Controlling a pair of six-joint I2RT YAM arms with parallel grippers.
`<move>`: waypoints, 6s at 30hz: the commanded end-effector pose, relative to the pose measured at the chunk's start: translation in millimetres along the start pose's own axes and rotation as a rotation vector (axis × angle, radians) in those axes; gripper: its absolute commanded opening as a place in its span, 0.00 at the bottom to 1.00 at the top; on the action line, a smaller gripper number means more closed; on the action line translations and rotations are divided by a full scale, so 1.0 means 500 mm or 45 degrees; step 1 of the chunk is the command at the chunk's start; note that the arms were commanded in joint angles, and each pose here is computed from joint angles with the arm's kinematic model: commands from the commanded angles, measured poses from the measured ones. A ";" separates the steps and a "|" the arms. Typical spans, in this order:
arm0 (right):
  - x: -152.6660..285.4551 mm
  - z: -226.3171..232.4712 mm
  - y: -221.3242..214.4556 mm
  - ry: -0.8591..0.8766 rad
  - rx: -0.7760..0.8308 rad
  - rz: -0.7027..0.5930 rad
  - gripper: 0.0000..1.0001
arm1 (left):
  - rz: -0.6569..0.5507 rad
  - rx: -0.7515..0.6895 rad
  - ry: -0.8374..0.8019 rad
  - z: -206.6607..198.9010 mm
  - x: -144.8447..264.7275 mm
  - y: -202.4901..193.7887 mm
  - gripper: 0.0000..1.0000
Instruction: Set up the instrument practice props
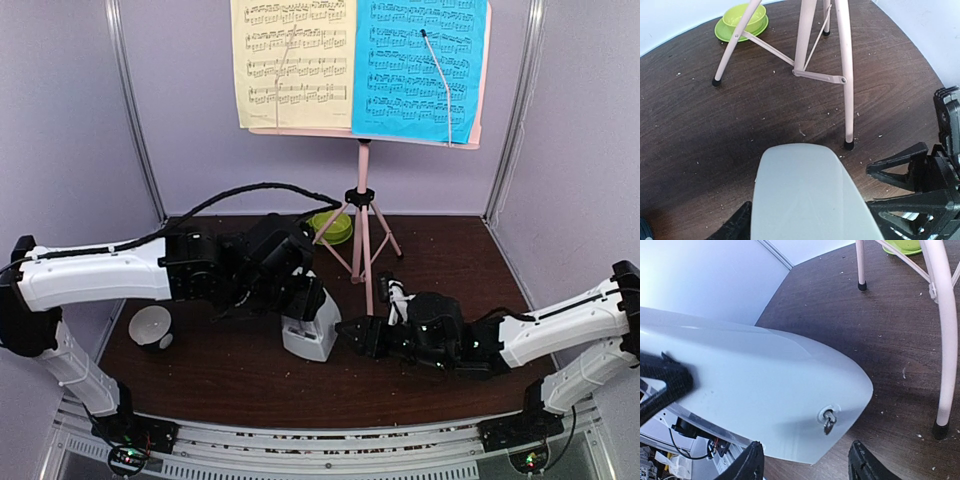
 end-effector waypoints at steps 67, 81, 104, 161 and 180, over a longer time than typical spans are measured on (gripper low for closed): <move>0.058 0.157 0.194 0.698 -1.138 -0.185 0.00 | -0.772 -0.416 -0.373 -0.018 0.212 0.075 0.09; 0.078 0.162 0.221 0.873 -1.476 -0.246 0.00 | -0.810 -0.613 -0.397 -0.032 0.247 0.056 0.08; 0.044 0.021 0.062 0.130 -0.908 0.098 0.73 | -0.525 -0.245 -0.308 -0.023 0.106 0.061 0.04; 0.025 0.107 0.099 0.101 -0.161 0.211 0.67 | -0.494 -0.427 -0.490 -0.029 0.008 -0.057 0.70; -0.024 0.071 0.054 0.080 -0.252 0.270 0.57 | -0.473 -0.473 -0.493 -0.039 -0.013 -0.064 0.46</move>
Point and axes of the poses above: each gripper's point midway between its finger pads, its own x axis back along the fingers, its own z axis along the line the jaws close on, y = z × x, the point moved 5 cm from there along x, back along the fingers, and after that the axes turned 5 degrees about -x, right-handed, at the moved point
